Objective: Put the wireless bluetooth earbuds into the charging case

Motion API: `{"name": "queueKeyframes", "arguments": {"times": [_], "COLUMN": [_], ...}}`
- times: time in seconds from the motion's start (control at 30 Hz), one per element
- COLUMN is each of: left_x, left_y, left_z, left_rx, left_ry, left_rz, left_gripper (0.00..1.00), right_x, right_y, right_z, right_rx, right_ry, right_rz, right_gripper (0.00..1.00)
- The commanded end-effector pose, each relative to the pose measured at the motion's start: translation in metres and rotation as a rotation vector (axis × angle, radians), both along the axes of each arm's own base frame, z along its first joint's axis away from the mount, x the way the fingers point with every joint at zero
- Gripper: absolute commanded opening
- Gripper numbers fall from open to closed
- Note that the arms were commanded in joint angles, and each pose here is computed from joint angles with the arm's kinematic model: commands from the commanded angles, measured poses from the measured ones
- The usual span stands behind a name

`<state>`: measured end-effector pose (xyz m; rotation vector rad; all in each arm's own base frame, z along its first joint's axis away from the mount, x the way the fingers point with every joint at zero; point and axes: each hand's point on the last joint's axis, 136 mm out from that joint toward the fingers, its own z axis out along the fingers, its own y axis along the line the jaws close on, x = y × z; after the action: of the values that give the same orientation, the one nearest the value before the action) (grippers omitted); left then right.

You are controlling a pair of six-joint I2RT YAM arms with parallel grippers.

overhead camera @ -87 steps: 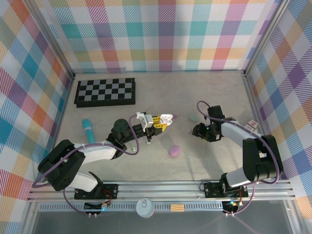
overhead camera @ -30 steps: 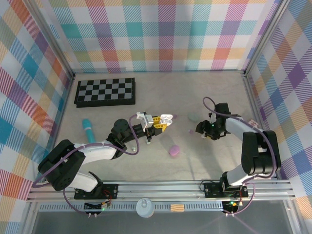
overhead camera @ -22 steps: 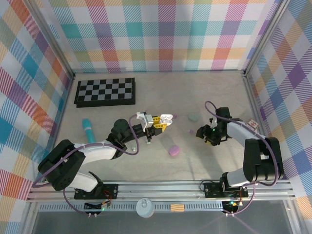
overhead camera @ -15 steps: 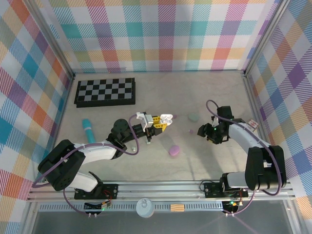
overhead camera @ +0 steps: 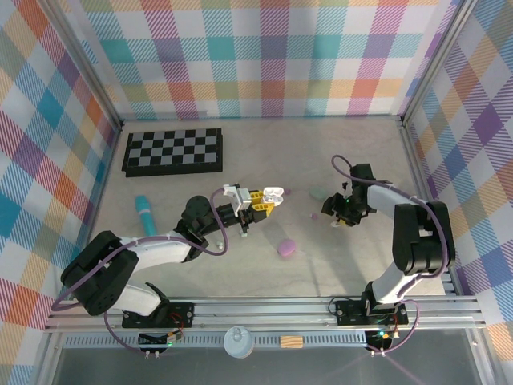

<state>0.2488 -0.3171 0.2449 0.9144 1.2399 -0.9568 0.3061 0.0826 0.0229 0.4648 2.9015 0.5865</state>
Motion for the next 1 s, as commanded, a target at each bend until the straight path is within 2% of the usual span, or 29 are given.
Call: {"name": "queueKeyframes", "arguments": {"times": [0.0, 0.23, 0.37, 0.43, 0.57, 0.7, 0.97], "left_x": [-0.004, -0.001, 0.001, 0.002, 0.003, 0.003, -0.001], "left_y": [0.006, 0.006, 0.005, 0.004, 0.003, 0.002, 0.006], "left_z": [0.014, 0.017, 0.015, 0.015, 0.019, 0.018, 0.016], "left_rx": [-0.019, -0.026, -0.032, -0.036, -0.044, -0.049, -0.028], "left_ry": [-0.069, -0.078, -0.073, -0.068, -0.069, -0.068, -0.072], "left_rz": [-0.003, -0.007, -0.011, -0.015, -0.021, -0.024, -0.017], "left_gripper": [0.00, 0.00, 0.00, 0.00, 0.00, 0.00, 0.00], "right_x": [-0.029, -0.067, -0.076, -0.075, -0.061, -0.041, -0.028], "right_y": [0.005, 0.008, 0.023, 0.024, 0.002, -0.007, -0.014], "right_z": [-0.006, 0.001, 0.007, 0.011, 0.020, 0.022, 0.027], "right_rx": [0.043, 0.063, 0.144, 0.149, 0.017, -0.042, -0.121], "right_ry": [0.081, 0.127, 0.119, 0.100, 0.008, 0.014, 0.232], "right_rz": [-0.021, -0.042, -0.023, -0.028, -0.025, 0.028, 0.155], "right_gripper": [0.56, 0.56, 0.57, 0.58, 0.57, 0.55, 0.50]}}
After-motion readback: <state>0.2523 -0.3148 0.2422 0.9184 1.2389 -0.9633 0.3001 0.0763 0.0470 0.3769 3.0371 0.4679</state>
